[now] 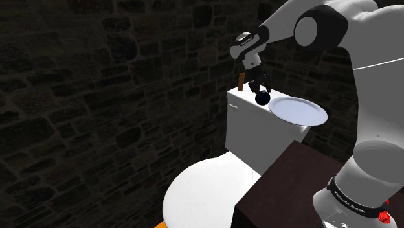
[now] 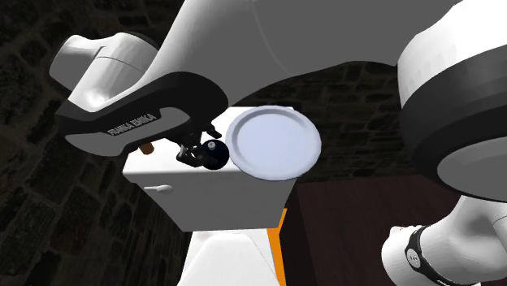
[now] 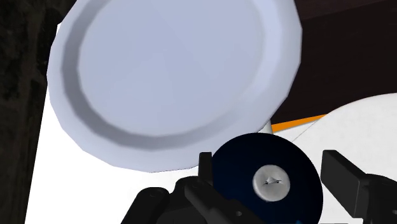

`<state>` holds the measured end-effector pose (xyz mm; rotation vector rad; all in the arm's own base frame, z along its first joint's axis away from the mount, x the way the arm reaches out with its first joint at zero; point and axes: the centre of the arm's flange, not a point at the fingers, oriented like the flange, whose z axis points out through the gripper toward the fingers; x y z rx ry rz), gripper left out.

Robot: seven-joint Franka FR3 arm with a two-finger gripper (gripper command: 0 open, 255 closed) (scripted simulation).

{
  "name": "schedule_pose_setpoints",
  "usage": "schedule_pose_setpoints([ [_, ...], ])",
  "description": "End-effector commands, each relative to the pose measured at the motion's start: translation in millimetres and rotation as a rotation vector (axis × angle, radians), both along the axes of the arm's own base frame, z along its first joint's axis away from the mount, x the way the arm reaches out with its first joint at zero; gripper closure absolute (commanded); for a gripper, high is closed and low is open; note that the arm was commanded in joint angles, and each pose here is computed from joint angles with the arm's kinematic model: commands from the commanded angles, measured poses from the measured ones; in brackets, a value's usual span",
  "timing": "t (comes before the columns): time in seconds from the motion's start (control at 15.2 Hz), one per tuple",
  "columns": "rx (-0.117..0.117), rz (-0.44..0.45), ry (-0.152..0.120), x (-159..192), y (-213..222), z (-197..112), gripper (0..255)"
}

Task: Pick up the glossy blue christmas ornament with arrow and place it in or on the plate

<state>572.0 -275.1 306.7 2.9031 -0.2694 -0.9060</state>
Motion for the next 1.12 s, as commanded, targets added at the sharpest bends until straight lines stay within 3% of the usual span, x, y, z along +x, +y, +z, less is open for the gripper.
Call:
schedule_pose_setpoints([
  [0.0, -0.002, -0.003, 0.006, -2.0, -3.0, -5.8, 255],
  [0.26, -0.002, -0.003, 0.006, -2.0, -2.7, -3.9, 255],
  [0.92, -0.002, -0.004, 0.006, -2.1, -2.6, 48.9, 255],
  [0.99, -0.002, -0.004, 0.005, -1.8, -2.4, 44.0, 255],
  [1.06, -0.002, -0.004, 0.005, -1.8, -2.4, 44.0, 0],
])
